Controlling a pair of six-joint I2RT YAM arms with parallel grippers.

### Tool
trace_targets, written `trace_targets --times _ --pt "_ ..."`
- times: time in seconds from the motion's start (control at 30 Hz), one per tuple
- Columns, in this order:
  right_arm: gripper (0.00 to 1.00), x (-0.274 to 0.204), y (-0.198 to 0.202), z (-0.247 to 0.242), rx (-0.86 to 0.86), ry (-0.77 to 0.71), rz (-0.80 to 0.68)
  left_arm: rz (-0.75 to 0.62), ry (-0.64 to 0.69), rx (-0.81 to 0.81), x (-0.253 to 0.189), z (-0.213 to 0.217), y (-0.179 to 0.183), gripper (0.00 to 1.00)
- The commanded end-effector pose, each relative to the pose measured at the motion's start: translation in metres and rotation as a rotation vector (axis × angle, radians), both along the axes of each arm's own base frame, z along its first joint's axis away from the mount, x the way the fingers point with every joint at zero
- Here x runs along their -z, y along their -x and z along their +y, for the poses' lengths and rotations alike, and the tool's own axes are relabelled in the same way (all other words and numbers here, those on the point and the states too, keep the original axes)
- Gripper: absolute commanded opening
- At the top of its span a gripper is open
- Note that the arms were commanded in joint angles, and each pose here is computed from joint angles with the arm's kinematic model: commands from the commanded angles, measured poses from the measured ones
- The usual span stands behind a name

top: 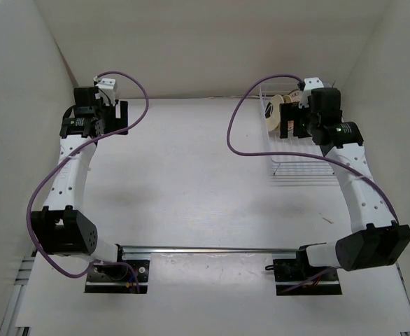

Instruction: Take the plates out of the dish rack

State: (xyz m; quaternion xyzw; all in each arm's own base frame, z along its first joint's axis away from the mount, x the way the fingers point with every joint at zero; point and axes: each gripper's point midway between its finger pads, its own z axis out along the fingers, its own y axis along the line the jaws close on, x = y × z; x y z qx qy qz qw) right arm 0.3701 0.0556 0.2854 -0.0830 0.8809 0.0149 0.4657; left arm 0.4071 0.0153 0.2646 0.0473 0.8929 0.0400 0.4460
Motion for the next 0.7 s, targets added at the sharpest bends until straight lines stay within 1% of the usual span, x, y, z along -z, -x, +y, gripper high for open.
trace_targets --times 0.0,0.13,0.23,0.3,0.33,0.37,0.47,0.5,0.53,0.6,0.63,0.67 --pt "0.99 -0.028 -0.019 -0.002 0.019 0.001 -0.093 -0.054 0.011 0.033 -0.021 -0.006 -0.004 1.00" --pt "0.99 -0.040 -0.031 -0.007 0.031 0.038 -0.127 -0.054 0.011 0.048 -0.023 -0.008 -0.006 1.00" --pt "0.99 -0.036 -0.043 -0.013 0.060 0.069 -0.116 -0.065 0.004 0.038 -0.028 -0.005 -0.007 1.00" --pt "0.99 -0.037 -0.050 -0.025 0.113 0.095 -0.123 -0.064 -0.002 0.031 -0.028 -0.004 -0.006 1.00" --pt "0.99 -0.031 -0.053 -0.024 0.112 0.099 -0.107 -0.064 -0.002 0.031 -0.028 -0.004 -0.006 1.00" --pt "0.99 -0.032 -0.056 -0.029 0.135 0.083 -0.107 -0.064 -0.002 0.031 -0.028 -0.004 -0.006 1.00" --pt "0.99 -0.009 -0.065 -0.036 0.162 0.007 -0.010 -0.055 -0.001 0.031 -0.024 -0.004 -0.008 1.00" --pt "0.99 -0.001 -0.065 -0.034 0.151 0.006 0.031 -0.055 -0.001 0.031 -0.024 -0.004 -0.008 1.00" --pt "0.99 0.008 -0.072 -0.034 0.144 -0.003 0.054 -0.055 -0.001 0.031 -0.024 -0.004 -0.008 1.00" --pt "0.99 0.001 -0.081 -0.031 0.116 0.007 0.041 -0.064 -0.004 0.044 -0.028 -0.005 -0.009 1.00" --pt "0.99 0.010 -0.088 -0.031 0.111 0.018 0.067 -0.064 -0.004 0.044 -0.028 -0.005 -0.009 1.00" --pt "0.99 -0.005 -0.097 -0.029 0.104 0.009 0.035 -0.064 -0.004 0.044 -0.028 -0.005 -0.009 1.00"
